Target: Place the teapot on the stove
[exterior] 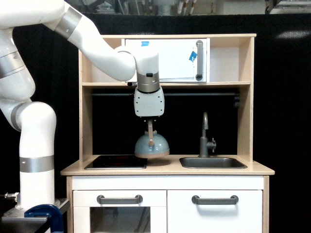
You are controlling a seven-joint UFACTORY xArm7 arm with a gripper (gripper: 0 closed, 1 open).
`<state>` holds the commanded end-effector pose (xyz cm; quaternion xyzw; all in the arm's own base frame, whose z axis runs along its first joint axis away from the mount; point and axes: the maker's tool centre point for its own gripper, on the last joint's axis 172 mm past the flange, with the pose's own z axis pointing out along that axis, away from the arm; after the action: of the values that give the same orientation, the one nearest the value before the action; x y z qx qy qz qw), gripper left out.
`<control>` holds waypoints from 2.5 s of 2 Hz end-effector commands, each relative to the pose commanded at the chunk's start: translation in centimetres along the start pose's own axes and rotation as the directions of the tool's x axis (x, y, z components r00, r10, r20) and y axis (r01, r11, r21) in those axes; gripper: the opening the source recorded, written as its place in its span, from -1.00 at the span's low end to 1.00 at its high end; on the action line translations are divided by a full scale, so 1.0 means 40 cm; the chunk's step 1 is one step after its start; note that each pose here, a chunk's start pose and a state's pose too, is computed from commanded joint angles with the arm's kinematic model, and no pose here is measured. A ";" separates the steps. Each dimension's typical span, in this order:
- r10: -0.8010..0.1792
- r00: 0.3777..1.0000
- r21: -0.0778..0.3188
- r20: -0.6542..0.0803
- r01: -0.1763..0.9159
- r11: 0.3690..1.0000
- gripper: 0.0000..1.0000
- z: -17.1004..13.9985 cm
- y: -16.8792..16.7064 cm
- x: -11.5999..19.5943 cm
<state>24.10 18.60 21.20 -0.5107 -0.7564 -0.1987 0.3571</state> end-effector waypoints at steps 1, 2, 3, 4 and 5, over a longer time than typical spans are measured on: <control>-0.039 0.997 0.091 -0.067 0.045 0.995 -1.00 0.016 -0.003 0.021; -0.004 0.985 -0.059 0.175 0.014 0.998 -1.00 -0.002 0.025 0.014; -0.020 0.970 -0.074 0.244 0.039 0.996 -1.00 0.013 0.015 0.020; -0.039 0.955 -0.079 0.296 0.065 0.995 1.00 0.029 0.007 0.017; -0.058 0.924 -0.099 0.378 0.102 0.990 1.00 0.039 -0.005 0.021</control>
<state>23.20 20.10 20.80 -0.5277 -0.8180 -0.1559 0.1674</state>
